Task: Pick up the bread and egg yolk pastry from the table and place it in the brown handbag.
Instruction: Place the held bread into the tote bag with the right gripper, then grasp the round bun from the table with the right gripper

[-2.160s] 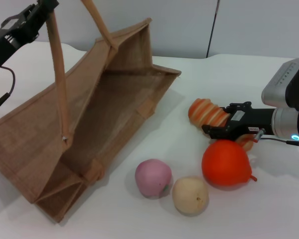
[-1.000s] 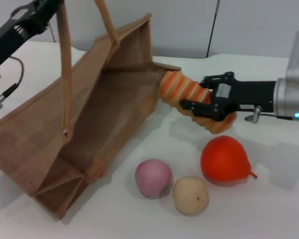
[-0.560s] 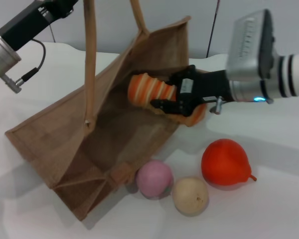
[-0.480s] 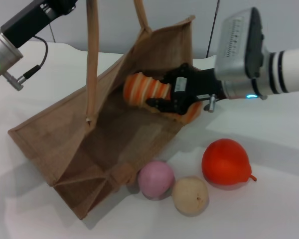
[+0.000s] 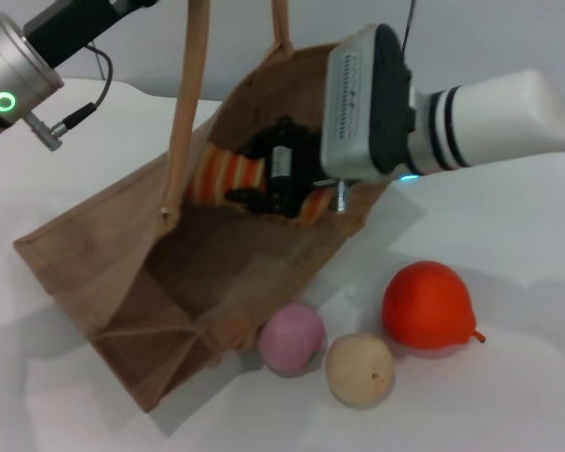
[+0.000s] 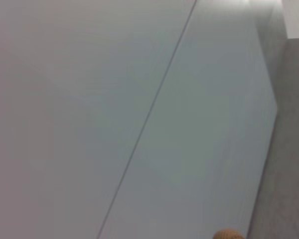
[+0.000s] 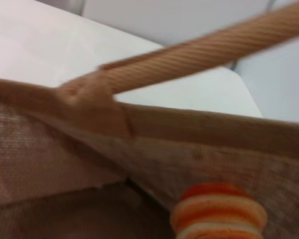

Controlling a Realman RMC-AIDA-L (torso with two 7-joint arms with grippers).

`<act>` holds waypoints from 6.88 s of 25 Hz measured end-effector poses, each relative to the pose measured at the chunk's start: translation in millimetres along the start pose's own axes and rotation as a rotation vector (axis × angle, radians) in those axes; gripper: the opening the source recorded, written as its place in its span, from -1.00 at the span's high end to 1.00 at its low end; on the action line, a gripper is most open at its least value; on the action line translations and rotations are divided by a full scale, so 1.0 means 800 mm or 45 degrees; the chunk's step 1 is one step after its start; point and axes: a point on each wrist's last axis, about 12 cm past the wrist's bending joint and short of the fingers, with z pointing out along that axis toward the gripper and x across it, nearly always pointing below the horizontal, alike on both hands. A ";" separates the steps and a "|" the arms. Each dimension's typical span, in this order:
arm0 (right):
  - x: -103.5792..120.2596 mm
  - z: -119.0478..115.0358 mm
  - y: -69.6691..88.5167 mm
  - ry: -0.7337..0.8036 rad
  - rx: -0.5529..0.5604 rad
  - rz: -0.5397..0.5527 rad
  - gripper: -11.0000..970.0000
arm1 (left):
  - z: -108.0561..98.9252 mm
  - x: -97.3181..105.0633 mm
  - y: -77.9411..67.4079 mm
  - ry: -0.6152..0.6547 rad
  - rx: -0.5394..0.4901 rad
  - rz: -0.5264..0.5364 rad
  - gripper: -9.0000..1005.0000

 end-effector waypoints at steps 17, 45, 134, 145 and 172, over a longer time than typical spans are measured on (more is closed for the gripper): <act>0.011 0.012 0.009 -0.021 0.252 -0.197 0.17 | -0.006 -0.014 -0.019 -0.111 0.169 -0.048 0.69; 0.026 -0.009 0.056 -0.326 0.201 -0.121 -0.82 | -0.103 -0.007 0.008 -0.382 -0.331 0.050 0.68; 0.116 -0.094 0.094 0.145 -0.448 0.405 -0.78 | -0.130 0.015 0.029 -0.286 -0.607 0.005 0.63; 0.114 -0.095 0.093 0.141 -0.452 0.397 -0.57 | -0.130 0.016 0.030 -0.278 -0.614 0.003 0.63; 0.089 -0.109 0.077 -0.056 -0.467 0.287 -0.31 | -0.123 0.017 0.031 -0.259 -0.611 0.008 0.61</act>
